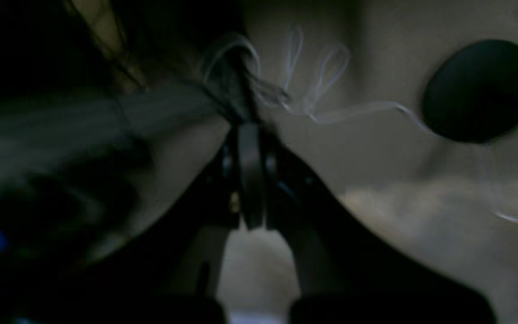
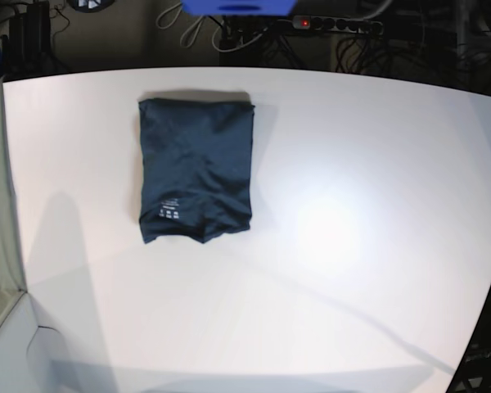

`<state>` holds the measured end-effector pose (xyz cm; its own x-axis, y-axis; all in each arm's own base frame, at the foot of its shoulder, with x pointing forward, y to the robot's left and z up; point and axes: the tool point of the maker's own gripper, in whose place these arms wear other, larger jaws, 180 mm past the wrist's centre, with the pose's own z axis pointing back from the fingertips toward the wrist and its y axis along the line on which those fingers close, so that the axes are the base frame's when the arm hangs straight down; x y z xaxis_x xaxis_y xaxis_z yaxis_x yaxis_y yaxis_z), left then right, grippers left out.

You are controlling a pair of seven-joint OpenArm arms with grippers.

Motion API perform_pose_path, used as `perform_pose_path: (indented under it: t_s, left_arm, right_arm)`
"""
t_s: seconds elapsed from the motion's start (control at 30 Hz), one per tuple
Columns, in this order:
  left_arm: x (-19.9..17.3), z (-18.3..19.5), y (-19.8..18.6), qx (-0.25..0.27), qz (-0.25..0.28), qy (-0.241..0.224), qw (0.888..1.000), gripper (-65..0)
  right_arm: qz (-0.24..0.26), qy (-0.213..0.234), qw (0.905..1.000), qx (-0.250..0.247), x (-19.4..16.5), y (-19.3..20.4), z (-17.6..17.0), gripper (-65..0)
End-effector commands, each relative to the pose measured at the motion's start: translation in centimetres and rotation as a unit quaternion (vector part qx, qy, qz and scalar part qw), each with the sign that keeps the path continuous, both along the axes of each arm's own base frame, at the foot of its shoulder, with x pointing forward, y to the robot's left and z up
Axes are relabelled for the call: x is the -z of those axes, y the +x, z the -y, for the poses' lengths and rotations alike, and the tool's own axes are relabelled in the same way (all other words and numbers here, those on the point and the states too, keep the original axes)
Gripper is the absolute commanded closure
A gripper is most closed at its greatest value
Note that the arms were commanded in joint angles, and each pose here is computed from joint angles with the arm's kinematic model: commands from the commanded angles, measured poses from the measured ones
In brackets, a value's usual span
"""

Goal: Layout the t-shirt on the table in an organized manner, then fold the t-shirt properly

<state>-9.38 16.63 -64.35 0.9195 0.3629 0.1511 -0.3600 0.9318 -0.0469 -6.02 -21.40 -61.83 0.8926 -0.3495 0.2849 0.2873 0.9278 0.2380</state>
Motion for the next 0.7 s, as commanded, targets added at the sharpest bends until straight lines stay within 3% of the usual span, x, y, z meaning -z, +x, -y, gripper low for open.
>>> perform_pose_path:
  t_s: [0.0, 0.13, 0.2, 0.37, 0.67]
  left_arm:
    - [0.0, -0.6, -0.1, 0.000, -0.001, 0.016, 1.000, -0.1]
    - [0.4, 0.4, 1.5, 0.010, 0.004, 0.028, 1.000, -0.1]
    - [0.6, 1.8, 1.9, 0.033, 0.002, 0.010, 0.999, -0.1]
    - [1.1, 3.2, 2.8, 0.063, -0.006, -0.021, 0.998, -0.1]
    - [1.4, -0.6, 7.3, 0.076, 0.011, 0.053, 0.996, -0.1]
  right_arm:
    - [-0.008, -0.023, 0.9996, -0.017, 0.1, -0.4, 0.9, 0.0]
    - [-0.051, -0.109, 0.9901, -0.072, 1.5, -1.1, 1.5, 0.0]
    - [-0.063, -0.143, 0.9821, -0.106, 1.7, -1.2, 1.9, 0.0]
    - [-0.060, -0.195, 0.9654, -0.163, 2.1, 0.3, 1.4, 0.0]
    - [-0.053, -0.218, 0.9615, -0.159, 2.4, 2.2, 1.6, 0.0]
